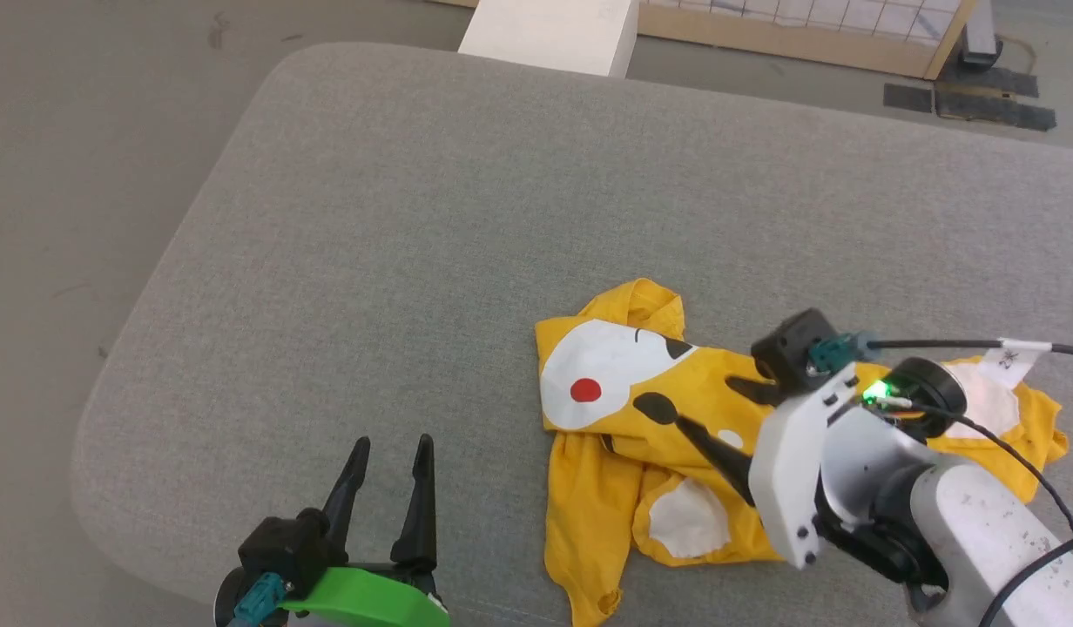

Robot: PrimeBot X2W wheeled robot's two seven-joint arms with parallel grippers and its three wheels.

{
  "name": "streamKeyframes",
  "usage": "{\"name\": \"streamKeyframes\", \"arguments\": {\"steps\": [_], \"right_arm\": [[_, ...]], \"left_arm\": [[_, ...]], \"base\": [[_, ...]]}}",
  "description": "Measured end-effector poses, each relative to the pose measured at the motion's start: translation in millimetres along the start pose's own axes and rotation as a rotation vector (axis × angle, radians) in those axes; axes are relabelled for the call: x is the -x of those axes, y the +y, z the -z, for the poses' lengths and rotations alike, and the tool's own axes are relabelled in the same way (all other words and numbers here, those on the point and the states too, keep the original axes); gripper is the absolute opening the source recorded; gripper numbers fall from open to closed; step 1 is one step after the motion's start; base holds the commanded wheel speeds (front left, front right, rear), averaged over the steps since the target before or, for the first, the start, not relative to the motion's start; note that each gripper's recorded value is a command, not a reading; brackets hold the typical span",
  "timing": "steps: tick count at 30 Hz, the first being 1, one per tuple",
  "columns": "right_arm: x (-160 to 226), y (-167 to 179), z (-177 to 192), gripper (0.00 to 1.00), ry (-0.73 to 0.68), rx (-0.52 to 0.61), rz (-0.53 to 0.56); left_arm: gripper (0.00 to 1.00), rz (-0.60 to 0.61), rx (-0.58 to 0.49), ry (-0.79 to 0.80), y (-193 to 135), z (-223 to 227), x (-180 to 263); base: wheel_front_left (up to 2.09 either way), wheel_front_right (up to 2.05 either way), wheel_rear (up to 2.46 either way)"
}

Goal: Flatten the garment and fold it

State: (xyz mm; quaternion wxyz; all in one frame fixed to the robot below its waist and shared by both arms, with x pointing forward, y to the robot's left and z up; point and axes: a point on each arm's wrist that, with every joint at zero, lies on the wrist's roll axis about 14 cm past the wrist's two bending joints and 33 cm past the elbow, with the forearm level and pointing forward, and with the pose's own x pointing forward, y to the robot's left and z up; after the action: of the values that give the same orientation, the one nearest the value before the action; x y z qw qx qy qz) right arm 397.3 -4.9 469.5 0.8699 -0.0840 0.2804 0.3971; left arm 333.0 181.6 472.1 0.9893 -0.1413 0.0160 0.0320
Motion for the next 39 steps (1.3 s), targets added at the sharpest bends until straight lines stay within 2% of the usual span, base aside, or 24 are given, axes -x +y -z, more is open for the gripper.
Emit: {"name": "streamKeyframes", "arguments": {"steps": [5,10,11,12,14,20,24,30,32,35,37,39], "right_arm": [[-13,2,39,1.0,0.132,0.031,-0.022],[-28,5,62,1.0,0.18,0.039,-0.035],[-31,5,61,0.92,0.173,0.033,-0.034],[-34,5,59,0.47,0.158,0.032,-0.034],[-38,3,46,0.0,0.104,0.03,-0.026],[-36,-9,16,0.0,-0.008,0.03,0.016],[-29,-25,-14,0.0,-0.1,-0.023,0.048],[-7,-100,-61,0.0,-0.225,-0.125,0.213],[4,-133,-57,0.0,-0.214,-0.154,0.299],[29,-194,-31,0.0,-0.145,-0.198,0.476],[51,-230,-3,0.0,-0.078,-0.215,0.607],[69,-252,31,0.0,0.009,-0.213,0.708]], "left_arm": [[1.0,-0.018,0.004,0.01,5,3,1],[1.0,-0.034,0.003,0.013,9,3,2],[1.0,-0.038,0.003,0.012,10,3,2],[1.0,-0.043,0.002,0.011,12,3,2],[1.0,-0.047,0.002,0.007,13,1,3],[1.0,-0.05,0.004,-0.004,13,-2,4],[1.0,-0.041,0.009,-0.006,10,-2,2],[1.0,-0.035,0.016,0.018,7,5,-1],[1.0,-0.039,0.019,0.029,7,8,-2],[1.0,-0.047,0.018,0.044,9,12,-4],[1.0,-0.058,0.015,0.048,12,14,-5],[1.0,-0.072,0.012,0.054,17,15,-4]], "base": [[0.0,0.0,0.0],[0.0,0.0,0.0],[0.0,0.0,0.0],[0.0,0.0,0.0],[0.0,0.0,0.0],[0.0,0.0,0.0],[0.0,0.0,0.0],[0.0,0.0,0.0],[0.0,0.0,0.0],[0.0,0.0,0.0],[0.0,0.0,0.0],[0.0,0.0,0.0]]}}
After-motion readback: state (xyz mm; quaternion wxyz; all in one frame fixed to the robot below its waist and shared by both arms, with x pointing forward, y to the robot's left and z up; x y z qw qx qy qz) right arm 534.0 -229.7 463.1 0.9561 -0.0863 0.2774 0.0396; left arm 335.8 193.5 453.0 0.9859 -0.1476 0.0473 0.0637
